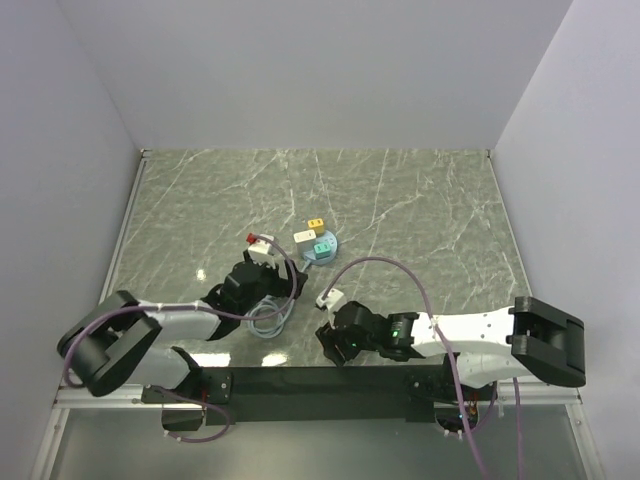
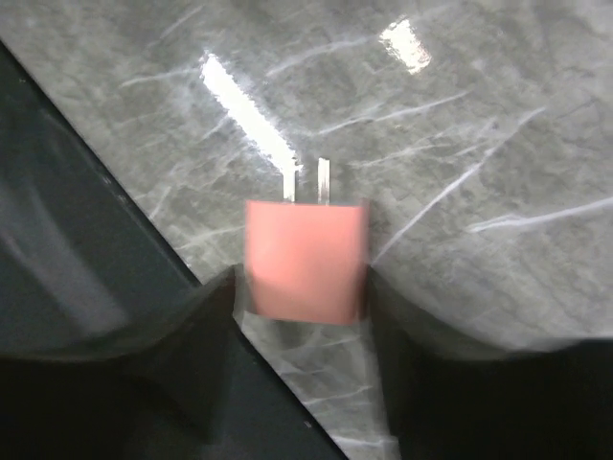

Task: Insert the plug

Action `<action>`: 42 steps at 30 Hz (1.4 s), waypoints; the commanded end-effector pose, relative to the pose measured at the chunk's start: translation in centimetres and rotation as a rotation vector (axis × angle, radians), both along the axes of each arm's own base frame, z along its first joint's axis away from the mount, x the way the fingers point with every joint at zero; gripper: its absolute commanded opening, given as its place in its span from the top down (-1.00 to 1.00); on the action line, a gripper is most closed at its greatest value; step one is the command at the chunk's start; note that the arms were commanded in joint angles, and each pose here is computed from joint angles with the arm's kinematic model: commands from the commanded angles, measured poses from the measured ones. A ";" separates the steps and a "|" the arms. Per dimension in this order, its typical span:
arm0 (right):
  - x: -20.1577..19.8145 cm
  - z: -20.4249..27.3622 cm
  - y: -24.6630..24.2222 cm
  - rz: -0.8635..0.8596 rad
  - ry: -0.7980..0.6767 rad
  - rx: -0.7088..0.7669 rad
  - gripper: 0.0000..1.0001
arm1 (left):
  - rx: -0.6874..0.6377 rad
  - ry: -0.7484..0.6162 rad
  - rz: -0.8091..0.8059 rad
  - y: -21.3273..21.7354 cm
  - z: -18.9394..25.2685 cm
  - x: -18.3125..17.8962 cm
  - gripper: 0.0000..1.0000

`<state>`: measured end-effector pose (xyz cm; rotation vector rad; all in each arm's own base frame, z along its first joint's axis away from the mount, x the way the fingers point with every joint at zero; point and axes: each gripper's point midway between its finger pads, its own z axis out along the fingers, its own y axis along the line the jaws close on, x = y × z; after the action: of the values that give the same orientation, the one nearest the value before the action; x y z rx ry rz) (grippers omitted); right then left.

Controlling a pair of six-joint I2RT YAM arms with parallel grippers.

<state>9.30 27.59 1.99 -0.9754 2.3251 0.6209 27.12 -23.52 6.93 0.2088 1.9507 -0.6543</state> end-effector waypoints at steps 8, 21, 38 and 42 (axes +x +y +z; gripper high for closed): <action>2.4 4.3 1.5 -0.039 -0.144 0.028 0.34 | -0.166 0.058 -0.265 -3.3 3.7 -4.8 -0.94; 3.7 12.0 -0.7 -0.004 -0.353 0.083 0.46 | -0.462 -0.002 -0.690 -4.6 11.9 -13.2 -0.99; 1.9 15.0 1.4 0.133 -0.473 0.181 0.51 | -0.507 0.130 -0.788 -6.1 11.2 -13.9 -0.99; 1.6 15.5 2.1 0.161 -0.486 0.196 0.51 | -0.518 0.144 -0.817 -6.5 11.3 -14.1 -0.99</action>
<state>10.70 28.02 14.49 -1.1087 1.8359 0.5352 13.08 -29.34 15.53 0.5970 1.8292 -1.6535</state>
